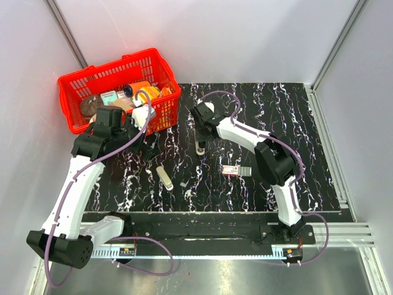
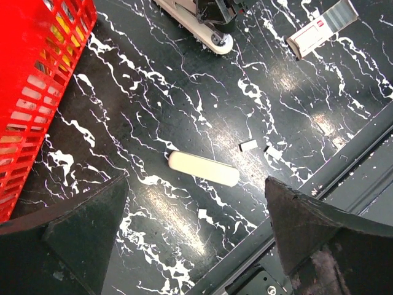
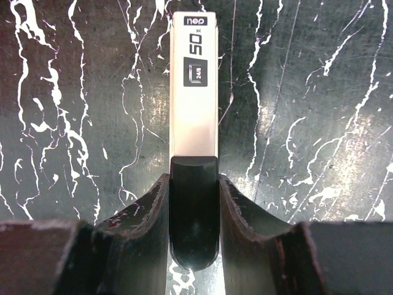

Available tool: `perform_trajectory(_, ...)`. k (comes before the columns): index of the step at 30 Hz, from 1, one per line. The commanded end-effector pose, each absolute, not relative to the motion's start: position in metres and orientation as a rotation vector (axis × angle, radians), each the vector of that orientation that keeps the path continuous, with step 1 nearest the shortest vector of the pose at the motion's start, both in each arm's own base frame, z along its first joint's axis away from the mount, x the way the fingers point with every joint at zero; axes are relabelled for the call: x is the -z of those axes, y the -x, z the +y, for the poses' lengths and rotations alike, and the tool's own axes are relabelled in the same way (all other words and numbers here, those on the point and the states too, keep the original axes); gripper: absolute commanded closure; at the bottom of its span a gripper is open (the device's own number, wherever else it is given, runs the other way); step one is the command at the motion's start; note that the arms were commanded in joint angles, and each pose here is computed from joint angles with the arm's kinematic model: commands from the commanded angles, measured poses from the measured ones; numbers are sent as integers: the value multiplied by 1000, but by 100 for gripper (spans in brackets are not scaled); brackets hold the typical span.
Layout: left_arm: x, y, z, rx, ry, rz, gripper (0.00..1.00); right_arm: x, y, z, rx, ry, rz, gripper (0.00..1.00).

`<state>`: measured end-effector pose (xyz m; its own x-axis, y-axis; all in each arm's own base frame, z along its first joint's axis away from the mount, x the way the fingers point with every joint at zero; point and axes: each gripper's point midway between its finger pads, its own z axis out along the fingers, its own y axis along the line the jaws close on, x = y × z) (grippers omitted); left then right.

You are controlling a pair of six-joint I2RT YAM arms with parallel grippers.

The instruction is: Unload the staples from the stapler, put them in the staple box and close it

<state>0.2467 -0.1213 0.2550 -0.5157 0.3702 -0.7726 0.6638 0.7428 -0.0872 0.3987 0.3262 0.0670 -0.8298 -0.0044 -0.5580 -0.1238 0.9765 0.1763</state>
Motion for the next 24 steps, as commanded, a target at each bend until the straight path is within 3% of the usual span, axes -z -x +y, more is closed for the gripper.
perform_trajectory(1,-256,-249,-113,425,-761,2146,1,-71,-396,342,-263,147,2545,99)
perform_trajectory(5,-252,-249,-115,436,-752,2150,1,-60,-381,346,-252,180,2575,84)
perform_trajectory(9,-248,-248,-115,447,-756,2166,1,-74,-376,345,-273,195,2557,52)
perform_trajectory(13,-247,-248,-113,430,-751,2173,1,-113,-374,340,-308,196,2490,39)
perform_trajectory(19,-251,-247,-109,402,-743,2162,1,-153,-359,305,-291,146,2423,36)
perform_trajectory(24,-250,-245,-107,387,-746,2169,1,-121,-346,244,-173,42,2465,46)
